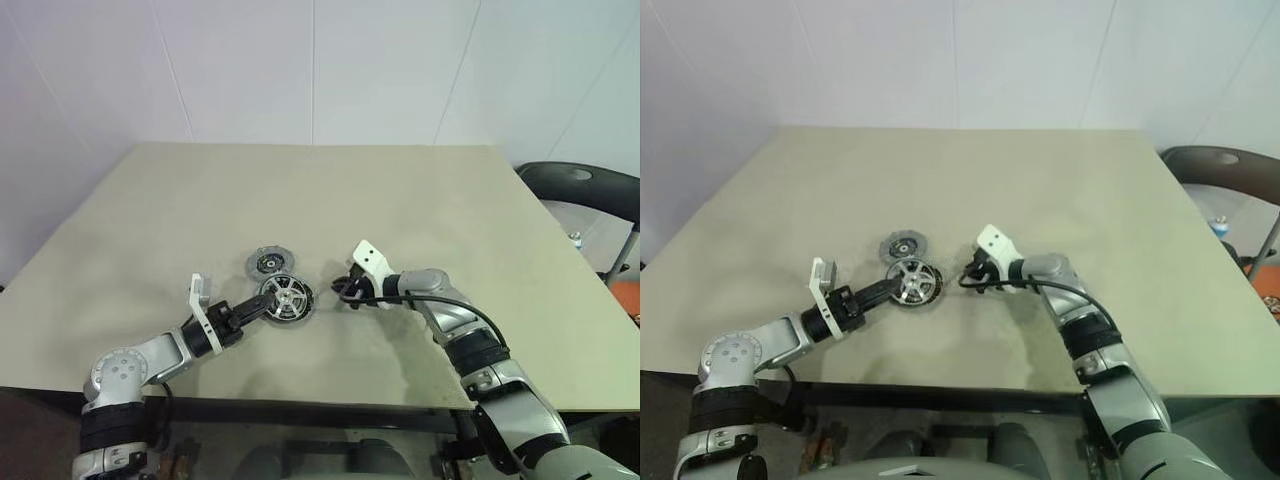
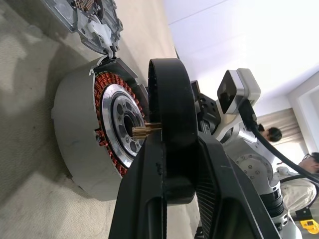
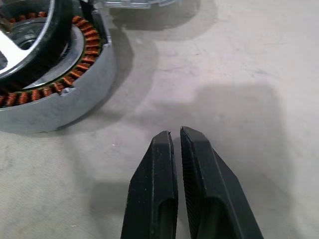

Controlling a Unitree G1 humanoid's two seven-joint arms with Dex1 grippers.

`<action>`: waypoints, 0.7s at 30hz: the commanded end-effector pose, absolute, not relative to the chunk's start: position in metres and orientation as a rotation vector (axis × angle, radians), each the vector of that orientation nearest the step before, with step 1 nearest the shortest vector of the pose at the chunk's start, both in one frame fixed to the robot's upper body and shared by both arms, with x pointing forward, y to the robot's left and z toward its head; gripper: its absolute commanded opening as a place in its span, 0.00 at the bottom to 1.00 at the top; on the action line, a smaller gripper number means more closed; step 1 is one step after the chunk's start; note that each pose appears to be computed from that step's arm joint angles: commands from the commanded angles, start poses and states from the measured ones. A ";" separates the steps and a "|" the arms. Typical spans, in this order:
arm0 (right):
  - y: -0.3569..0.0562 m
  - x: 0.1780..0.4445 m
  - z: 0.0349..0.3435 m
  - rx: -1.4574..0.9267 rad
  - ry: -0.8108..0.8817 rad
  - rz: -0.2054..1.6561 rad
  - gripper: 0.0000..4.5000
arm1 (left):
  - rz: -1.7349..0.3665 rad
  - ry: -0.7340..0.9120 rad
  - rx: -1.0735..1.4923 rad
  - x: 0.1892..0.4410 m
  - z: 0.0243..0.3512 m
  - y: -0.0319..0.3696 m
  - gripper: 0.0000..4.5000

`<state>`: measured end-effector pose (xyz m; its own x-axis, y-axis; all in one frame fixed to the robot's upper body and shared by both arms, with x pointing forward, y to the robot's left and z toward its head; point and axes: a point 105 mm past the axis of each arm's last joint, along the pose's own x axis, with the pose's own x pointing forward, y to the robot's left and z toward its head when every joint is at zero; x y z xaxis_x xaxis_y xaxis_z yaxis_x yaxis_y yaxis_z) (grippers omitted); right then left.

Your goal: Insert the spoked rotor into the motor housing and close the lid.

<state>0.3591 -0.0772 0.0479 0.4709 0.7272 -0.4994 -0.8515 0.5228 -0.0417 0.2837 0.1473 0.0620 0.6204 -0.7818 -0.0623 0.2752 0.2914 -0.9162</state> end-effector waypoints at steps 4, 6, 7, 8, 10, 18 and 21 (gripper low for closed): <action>-0.074 0.362 0.062 -0.317 0.398 0.987 0.07 | -0.746 0.533 -1.026 0.298 0.065 0.150 0.11; -0.074 0.361 0.062 -0.319 0.399 0.986 0.07 | -0.753 0.525 -1.024 0.301 0.067 0.149 0.11; -0.074 0.361 0.061 -0.322 0.400 0.986 0.07 | -0.756 0.522 -1.023 0.301 0.068 0.148 0.11; -0.074 0.361 0.060 -0.330 0.401 0.987 0.07 | -0.762 0.518 -1.022 0.302 0.069 0.147 0.11; -0.074 0.360 0.059 -0.330 0.404 0.987 0.07 | -0.773 0.515 -1.018 0.302 0.071 0.145 0.11; -0.072 0.360 0.058 -0.325 0.401 0.987 0.07 | -0.740 0.512 -0.945 0.305 0.064 0.145 0.27; -0.072 0.361 0.059 -0.328 0.400 0.982 0.07 | -0.732 0.532 -0.935 0.304 0.060 0.145 0.47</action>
